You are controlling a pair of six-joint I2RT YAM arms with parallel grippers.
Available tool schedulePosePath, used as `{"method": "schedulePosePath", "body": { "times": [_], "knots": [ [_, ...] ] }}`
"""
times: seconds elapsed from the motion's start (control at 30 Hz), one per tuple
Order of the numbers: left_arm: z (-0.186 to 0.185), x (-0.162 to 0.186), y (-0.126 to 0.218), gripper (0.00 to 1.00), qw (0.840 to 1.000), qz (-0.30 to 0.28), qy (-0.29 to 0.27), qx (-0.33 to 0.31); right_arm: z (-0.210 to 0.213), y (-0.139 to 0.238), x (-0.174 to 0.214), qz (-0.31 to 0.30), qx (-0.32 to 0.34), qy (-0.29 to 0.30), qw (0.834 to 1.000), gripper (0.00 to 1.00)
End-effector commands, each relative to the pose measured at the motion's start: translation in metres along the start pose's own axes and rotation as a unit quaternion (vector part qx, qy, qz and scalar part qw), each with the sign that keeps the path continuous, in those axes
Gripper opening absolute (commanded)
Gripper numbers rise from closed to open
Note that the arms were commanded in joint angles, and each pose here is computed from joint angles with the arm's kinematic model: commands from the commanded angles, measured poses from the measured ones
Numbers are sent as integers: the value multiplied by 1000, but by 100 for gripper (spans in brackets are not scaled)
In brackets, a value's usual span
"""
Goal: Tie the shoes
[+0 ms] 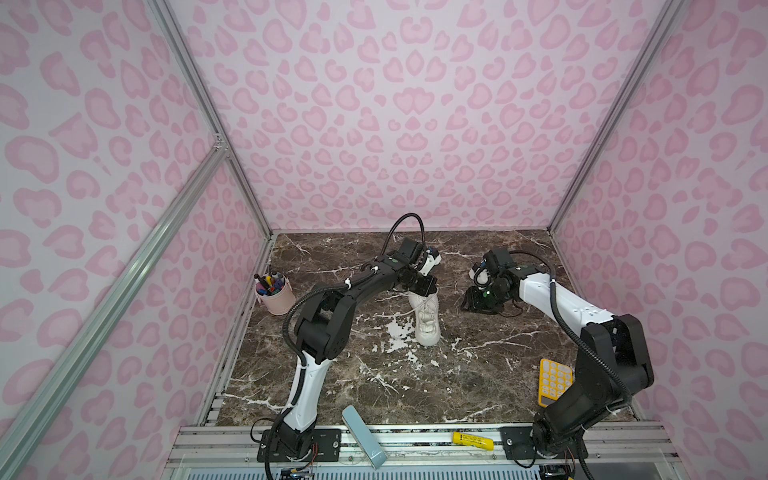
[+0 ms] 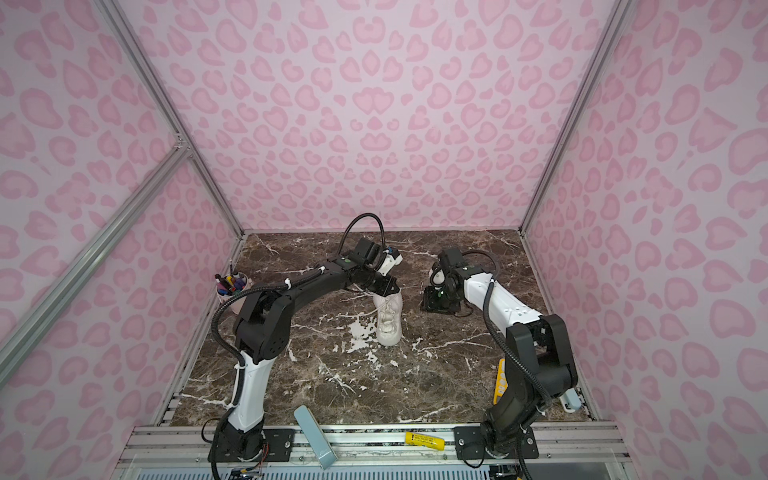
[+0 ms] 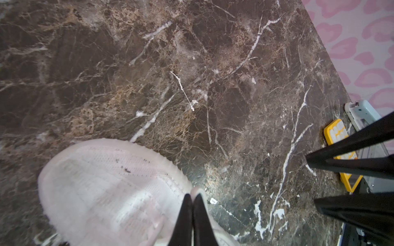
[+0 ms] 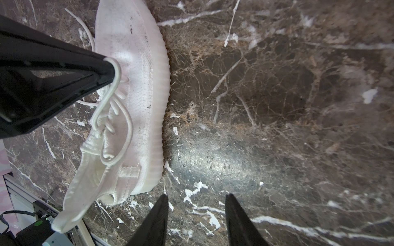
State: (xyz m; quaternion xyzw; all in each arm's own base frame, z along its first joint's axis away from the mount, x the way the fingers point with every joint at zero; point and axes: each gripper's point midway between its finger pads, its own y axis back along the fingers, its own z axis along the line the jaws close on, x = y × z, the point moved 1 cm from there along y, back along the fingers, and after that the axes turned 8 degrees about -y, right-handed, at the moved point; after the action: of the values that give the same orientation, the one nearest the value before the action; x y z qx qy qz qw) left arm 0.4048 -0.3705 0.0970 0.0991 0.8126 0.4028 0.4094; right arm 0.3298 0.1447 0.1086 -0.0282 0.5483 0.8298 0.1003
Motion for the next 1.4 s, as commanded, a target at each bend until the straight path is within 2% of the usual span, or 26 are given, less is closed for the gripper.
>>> {"method": "schedulePosePath", "body": {
  "times": [0.0,0.23,0.5,0.63,0.67,0.7,0.97,1.13,1.2,1.37],
  "knots": [
    [0,-3,-2,4,1000,2,0,4,0,-2,2,3,-3,-3,1000,46],
    [2,0,-4,14,1000,23,-5,1,-2,-1,5,4,-2,-5,1000,46],
    [3,5,2,33,999,47,-14,-9,0,-2,4,1,-6,-7,1000,46],
    [3,2,8,35,999,44,-17,-17,1,-2,3,0,-9,-8,1000,46],
    [1,0,10,41,999,40,-19,-17,1,-2,4,0,-10,-8,1000,46],
    [2,-2,12,43,999,36,-19,-19,0,-3,4,1,-10,-9,1000,46],
    [5,-16,26,48,1000,12,-16,-21,0,-2,7,0,-10,-10,1000,46],
    [22,-15,45,48,999,-8,-18,-31,1,-3,6,0,-16,-13,1000,46],
    [29,-9,54,47,999,-13,-36,-22,2,-3,6,0,-20,-15,1000,46],
    [36,10,74,48,991,-2,-130,-22,2,-4,7,1,-19,-15,1000,46]
  ]
}}
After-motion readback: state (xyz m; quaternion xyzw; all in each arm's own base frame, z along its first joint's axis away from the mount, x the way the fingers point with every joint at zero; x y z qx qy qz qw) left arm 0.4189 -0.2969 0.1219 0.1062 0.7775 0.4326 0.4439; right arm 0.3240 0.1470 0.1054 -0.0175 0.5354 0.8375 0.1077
